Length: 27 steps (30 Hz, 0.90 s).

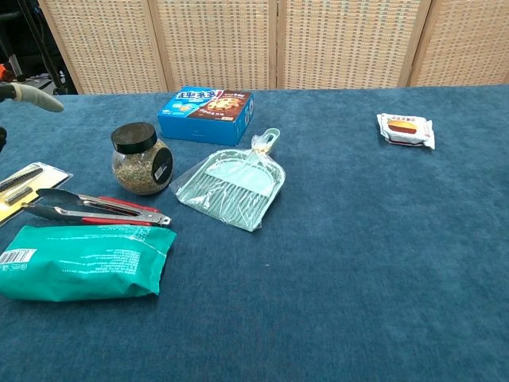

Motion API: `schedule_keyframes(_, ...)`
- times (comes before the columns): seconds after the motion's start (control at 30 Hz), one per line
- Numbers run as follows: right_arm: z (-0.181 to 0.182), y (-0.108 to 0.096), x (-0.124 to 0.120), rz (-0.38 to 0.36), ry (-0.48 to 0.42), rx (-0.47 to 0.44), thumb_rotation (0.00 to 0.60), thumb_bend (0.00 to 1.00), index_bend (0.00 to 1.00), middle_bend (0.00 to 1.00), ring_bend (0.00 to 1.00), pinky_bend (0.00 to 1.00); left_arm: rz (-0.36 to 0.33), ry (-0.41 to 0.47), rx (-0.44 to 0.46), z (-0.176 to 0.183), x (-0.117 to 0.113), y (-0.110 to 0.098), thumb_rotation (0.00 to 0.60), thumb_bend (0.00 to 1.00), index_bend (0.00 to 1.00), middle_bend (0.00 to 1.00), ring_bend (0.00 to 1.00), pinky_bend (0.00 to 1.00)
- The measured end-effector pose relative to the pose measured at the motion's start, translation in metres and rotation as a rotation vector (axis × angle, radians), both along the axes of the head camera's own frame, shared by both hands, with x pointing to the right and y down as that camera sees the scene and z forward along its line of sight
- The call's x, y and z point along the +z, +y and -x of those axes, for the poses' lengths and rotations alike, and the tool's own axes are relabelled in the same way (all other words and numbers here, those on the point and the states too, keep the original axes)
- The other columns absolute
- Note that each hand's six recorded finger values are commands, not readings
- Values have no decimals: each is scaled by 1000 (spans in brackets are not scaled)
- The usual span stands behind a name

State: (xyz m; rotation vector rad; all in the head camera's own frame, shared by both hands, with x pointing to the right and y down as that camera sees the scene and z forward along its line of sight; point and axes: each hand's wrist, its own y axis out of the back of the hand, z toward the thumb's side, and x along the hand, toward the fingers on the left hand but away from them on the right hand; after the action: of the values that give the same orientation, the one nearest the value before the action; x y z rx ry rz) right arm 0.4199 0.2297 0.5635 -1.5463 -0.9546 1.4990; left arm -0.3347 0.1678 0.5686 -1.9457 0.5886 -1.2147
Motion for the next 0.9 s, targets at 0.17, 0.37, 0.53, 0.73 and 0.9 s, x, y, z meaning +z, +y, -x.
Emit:
schedule_keyframes(0.17,-1,0,1,2,0,2,600,207,93,0,0,0,190,3,12,-10,-2,-4,600,620,0,740,866,730)
schedule_keyframes(0.37,0,0,0,-1,-3,-2,600,207,93,0,0,0,403,-63,-7,-8,2,-8,600,620,0,740,866,736)
schedule_keyframes(0.53,1,0,1,-1,-7,-12,600,208,93,0,0,0,501,-128,-50,4,6,-20,600,620,0,740,866,736)
schedule_keyframes(0.73,2,1,1,-4,-11,-16,600,208,93,0,0,0,527,-184,-107,18,17,-42,600,620,0,740,866,736)
schedule_keyframes(0.9,1,0,-1,-9,-14,-10,600,207,93,0,0,0,551,-198,-115,17,30,-47,600,620,0,740,866,736)
